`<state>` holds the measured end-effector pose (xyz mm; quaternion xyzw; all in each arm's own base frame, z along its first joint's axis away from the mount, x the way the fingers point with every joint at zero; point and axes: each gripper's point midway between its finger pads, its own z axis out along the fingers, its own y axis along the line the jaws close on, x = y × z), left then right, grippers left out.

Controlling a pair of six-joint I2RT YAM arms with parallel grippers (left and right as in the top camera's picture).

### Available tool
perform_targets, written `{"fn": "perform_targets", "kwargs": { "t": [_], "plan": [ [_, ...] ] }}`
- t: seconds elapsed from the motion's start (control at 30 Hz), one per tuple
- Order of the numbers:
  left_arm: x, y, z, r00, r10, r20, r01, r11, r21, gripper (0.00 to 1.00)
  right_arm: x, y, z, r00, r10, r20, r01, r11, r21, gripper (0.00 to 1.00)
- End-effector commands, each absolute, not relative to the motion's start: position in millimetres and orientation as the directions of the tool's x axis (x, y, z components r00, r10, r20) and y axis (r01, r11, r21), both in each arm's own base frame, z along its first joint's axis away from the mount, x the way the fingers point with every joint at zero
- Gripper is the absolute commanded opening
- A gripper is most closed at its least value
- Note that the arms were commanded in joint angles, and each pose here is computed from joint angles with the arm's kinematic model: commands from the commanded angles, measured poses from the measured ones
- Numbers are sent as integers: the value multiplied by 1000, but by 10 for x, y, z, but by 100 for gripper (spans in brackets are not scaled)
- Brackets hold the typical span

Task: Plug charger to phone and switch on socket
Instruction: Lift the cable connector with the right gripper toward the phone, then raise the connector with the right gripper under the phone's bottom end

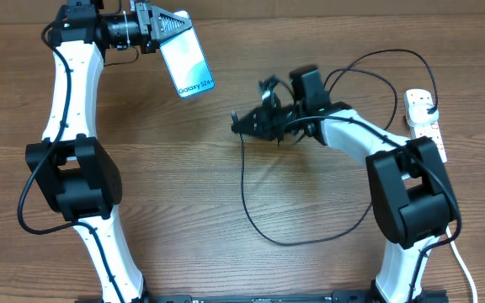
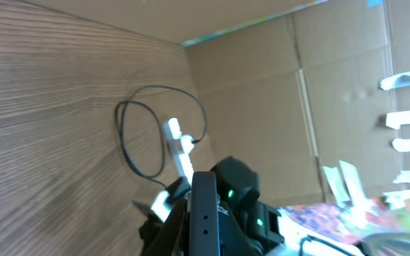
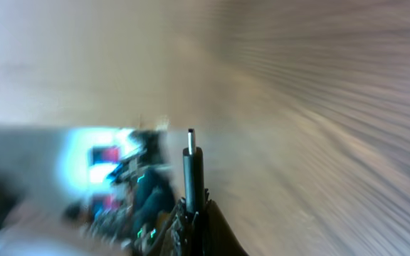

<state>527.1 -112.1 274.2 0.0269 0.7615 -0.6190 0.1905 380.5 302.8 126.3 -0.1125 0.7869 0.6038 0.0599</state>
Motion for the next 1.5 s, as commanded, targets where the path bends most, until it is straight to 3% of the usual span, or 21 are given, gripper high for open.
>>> {"fn": "perform_targets", "kwargs": {
  "t": [0.0, 0.17, 0.33, 0.5, 0.67, 1.0, 1.47],
  "plan": [
    [5180, -1096, 2934, -935, -168, -312, 290, 144, -946, 4, 3466, 2994, 1767, -893, -278, -354, -346, -80, 935, 4],
    [5196, -1102, 2950, -933, -169, -319, 297, 144, -944, 4, 3484, 2984, 1943, -800, -270, -536, -507, -173, 844, 4],
    [5252, -1096, 2944, -936, -189, -297, 269, 160, -950, 4, 3581, 2992, 1973, -768, -231, -598, -577, -158, 802, 4],
    [5353, -1074, 2913, -937, -233, -260, 217, 194, -957, 5, 3775, 2926, 1936, -851, -179, -494, -492, -62, 869, 4],
    [5457, -1178, 2895, -933, -268, -241, 182, 226, -957, 4, 3869, 2854, 2015, -905, -155, -395, -394, -37, 918, 4],
    [5574, -1564, 3170, -912, -266, -312, 266, 196, -944, 4, 3934, 2865, 2393, -937, -110, -332, -327, -64, 943, 4],
    [5539, -1633, 3322, -932, -253, -258, 231, 132, -964, 4, 3981, 2872, 2547, -933, -58, -356, -351, -83, 933, 4]
  ]
}}
